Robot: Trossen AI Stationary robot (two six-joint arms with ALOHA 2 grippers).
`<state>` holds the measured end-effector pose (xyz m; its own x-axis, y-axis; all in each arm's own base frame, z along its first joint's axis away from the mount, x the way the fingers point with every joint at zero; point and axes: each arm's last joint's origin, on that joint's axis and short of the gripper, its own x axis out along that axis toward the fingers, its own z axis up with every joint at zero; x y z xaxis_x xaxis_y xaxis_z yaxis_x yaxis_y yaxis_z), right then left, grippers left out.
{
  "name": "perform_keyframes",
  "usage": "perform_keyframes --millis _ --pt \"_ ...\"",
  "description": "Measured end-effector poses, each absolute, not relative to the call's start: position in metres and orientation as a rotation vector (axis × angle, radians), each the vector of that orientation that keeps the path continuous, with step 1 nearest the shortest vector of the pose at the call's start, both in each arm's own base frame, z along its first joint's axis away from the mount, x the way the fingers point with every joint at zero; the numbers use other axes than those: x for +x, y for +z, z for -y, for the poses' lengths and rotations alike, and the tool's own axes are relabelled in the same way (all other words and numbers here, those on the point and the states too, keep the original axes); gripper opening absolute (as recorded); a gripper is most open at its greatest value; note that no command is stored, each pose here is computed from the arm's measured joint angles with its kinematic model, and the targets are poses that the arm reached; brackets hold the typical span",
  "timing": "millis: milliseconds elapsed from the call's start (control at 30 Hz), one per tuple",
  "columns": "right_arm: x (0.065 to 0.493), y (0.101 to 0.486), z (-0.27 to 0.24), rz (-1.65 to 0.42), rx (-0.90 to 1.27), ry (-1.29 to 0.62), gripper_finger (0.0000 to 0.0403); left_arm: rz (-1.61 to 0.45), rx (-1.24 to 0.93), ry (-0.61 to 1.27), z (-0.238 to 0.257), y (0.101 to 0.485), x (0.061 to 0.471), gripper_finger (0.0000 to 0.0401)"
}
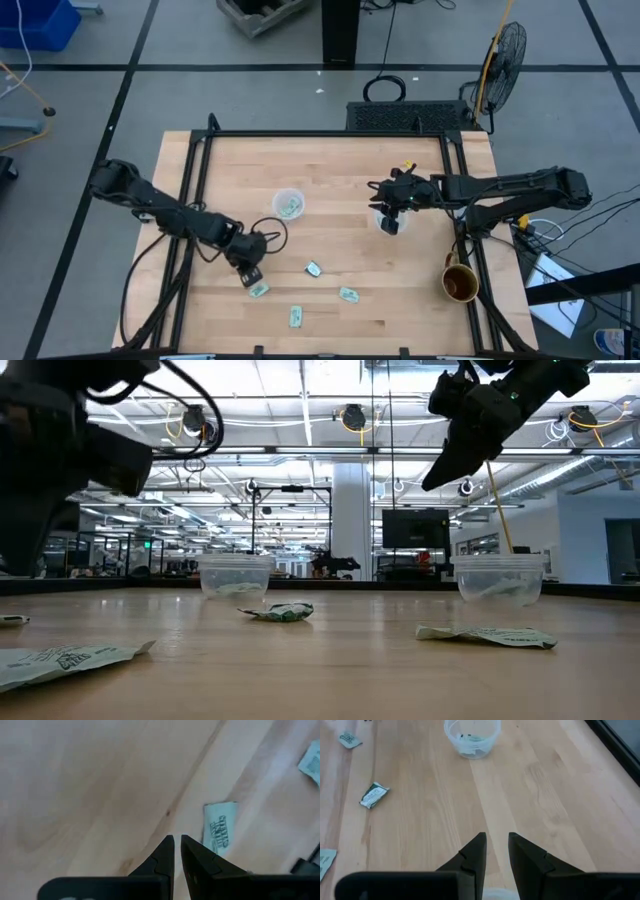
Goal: Pick and place Stevia / Truvia into bins
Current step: Put the stevia packet into the left container
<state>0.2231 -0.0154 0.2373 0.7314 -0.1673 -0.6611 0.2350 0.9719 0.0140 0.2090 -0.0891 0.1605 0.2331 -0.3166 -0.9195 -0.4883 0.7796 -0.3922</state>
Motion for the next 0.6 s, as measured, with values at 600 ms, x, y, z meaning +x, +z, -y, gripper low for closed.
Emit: perform_keyframes --millis 600 --pt "0.224 0.239 0.016 -0.707 0.027 -0.194 0.0075 -1.176 -0.487 0.019 0.145 0.127 0.213 0.0038"
